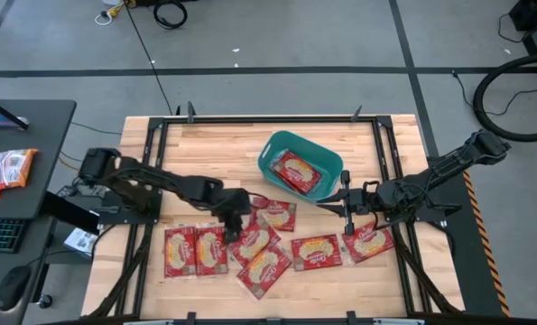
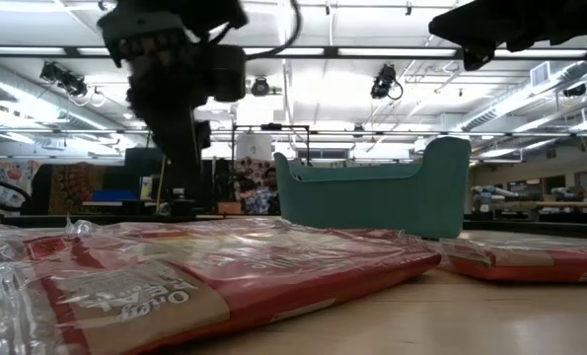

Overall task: Sort popcorn bags into baskets
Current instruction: Put the red popcorn bag into the green bin

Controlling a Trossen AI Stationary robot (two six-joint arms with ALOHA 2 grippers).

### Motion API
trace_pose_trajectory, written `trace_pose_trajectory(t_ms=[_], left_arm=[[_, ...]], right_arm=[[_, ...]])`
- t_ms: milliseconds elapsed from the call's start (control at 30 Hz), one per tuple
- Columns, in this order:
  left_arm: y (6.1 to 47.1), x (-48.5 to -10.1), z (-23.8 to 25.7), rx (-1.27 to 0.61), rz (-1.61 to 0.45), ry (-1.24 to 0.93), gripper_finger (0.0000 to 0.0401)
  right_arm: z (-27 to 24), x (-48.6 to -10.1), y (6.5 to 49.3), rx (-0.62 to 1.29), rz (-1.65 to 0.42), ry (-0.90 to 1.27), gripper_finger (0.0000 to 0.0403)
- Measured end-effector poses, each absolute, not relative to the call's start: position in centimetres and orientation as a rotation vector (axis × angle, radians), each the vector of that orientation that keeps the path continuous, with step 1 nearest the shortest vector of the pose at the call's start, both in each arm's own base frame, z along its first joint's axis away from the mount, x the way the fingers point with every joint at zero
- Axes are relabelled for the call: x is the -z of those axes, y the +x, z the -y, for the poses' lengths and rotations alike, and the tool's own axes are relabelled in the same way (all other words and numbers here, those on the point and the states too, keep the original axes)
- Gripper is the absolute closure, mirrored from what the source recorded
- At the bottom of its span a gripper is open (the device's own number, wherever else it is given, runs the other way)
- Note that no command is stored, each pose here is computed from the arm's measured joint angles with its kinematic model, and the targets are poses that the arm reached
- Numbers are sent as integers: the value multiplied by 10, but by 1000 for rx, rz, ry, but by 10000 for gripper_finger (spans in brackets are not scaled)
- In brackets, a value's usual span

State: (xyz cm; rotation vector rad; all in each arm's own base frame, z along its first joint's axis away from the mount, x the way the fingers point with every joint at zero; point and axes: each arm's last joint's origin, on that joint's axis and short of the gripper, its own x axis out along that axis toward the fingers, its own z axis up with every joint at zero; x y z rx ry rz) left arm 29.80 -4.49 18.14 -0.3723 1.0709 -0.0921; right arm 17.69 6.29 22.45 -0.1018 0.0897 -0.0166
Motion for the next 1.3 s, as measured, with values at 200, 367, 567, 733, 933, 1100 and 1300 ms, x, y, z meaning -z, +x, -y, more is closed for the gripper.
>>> trace_pose_trajectory(t_ms=[200,367,567,733,933,1100,1300], left_arm=[[283,-150,41,23,-1008,-624,252],[283,-145,41,22,-951,-682,215],[285,-143,41,25,-940,-701,151],[286,-132,38,-4,-978,-703,131],[292,-122,38,16,-979,-714,131],[293,-121,39,26,-971,-722,131],[293,-121,44,27,-965,-724,149]], right_arm=[[-63,-225,177,17,-85,-89,362],[-63,-225,177,17,-79,-87,362],[-64,-224,179,18,-84,-93,362],[-64,-224,180,17,-80,-99,362],[-65,-223,181,16,-79,-110,362],[-65,-224,182,17,-72,-112,362],[-65,-224,182,17,-72,-113,362]])
